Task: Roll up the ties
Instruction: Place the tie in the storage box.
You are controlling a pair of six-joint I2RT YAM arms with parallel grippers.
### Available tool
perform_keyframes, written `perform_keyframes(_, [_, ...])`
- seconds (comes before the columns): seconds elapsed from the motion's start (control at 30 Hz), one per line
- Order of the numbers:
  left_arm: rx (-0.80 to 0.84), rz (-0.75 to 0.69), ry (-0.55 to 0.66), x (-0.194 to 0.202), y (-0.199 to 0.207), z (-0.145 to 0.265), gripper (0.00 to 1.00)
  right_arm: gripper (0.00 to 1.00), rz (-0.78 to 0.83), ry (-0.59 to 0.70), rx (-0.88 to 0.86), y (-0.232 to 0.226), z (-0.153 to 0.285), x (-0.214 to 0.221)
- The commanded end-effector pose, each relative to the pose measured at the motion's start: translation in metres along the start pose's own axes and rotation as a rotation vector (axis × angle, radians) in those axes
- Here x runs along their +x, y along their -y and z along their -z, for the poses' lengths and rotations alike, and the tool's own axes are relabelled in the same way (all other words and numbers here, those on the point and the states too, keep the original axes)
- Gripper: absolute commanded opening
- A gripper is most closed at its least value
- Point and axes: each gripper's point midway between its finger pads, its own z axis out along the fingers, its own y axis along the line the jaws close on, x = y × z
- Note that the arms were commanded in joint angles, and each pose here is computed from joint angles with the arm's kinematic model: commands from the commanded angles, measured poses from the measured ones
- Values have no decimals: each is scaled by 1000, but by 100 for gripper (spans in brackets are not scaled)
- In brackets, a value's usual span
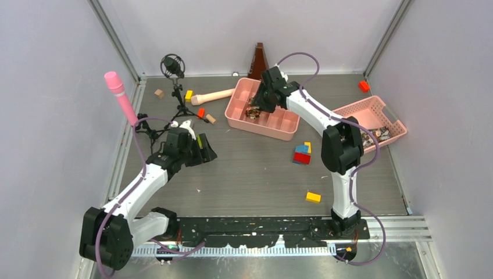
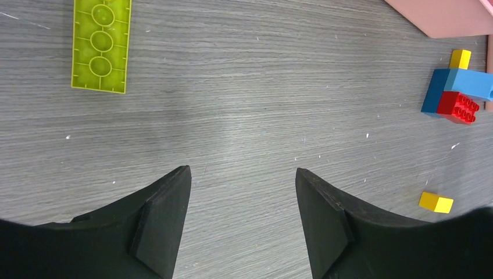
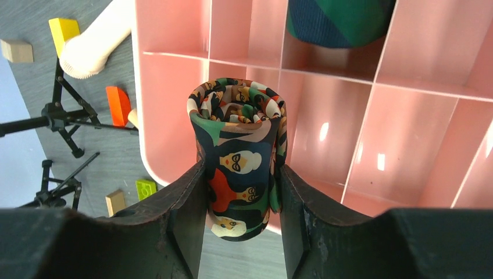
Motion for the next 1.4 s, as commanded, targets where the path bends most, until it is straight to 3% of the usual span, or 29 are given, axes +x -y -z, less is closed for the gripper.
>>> perform_keyframes(0.0, [11,-39,60,-18,7,14,68,29,-40,70,-10,-15,-1,-25])
perform_keyframes(0.3, [-5,-62,79,-17,3,25,69,28,-44,57,47,-14,-28,-26])
perform_keyframes(0.9, [30,-76,100,-15,10,48,69,25,104,78,308,-2,-32,-3])
perform_keyframes(1.37, [52,-83,104,-13,16,52,69,24,89,31,316,-5,-34,19])
